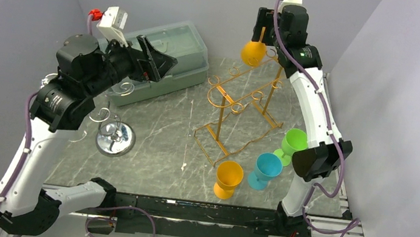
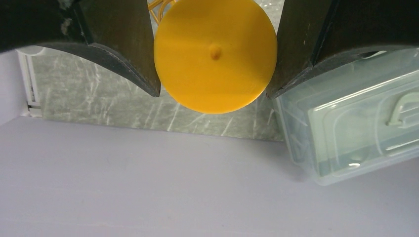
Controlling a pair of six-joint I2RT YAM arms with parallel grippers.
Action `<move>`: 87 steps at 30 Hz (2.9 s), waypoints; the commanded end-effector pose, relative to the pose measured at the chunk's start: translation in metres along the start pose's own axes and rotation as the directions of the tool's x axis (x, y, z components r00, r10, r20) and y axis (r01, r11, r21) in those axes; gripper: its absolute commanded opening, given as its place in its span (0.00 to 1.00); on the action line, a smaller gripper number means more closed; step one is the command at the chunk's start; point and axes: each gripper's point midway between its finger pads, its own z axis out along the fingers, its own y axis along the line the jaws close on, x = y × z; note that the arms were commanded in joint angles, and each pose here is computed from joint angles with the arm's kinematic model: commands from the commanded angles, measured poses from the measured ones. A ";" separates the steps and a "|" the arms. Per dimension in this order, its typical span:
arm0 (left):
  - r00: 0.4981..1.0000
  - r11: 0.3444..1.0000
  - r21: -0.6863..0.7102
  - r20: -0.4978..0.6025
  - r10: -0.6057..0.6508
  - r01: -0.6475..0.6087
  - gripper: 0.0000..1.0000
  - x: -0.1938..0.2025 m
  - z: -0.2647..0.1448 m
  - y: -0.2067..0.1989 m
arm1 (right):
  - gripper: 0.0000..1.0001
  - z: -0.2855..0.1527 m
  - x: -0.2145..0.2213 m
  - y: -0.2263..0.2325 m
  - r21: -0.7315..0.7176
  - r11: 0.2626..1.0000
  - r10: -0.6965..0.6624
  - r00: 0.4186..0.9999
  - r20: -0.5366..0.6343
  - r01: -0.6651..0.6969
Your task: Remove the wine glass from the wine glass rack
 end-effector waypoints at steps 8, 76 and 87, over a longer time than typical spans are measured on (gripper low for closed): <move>0.997 0.995 0.099 0.073 0.014 -0.021 0.92 -0.026 0.017 -0.022 | 0.54 -0.092 -0.100 0.039 -0.295 0.941 0.246 0.934 0.259 -0.166; 0.922 0.974 0.177 -0.382 -0.062 0.139 0.00 0.057 -0.110 -0.044 | 1.00 -0.209 -0.037 0.075 -0.548 0.750 0.427 0.904 -0.026 -0.370; 0.796 0.997 0.048 -0.605 -0.015 0.055 0.00 0.121 -0.137 -0.013 | 1.00 -0.195 -0.032 0.074 -0.504 0.796 0.373 0.927 -0.030 -0.336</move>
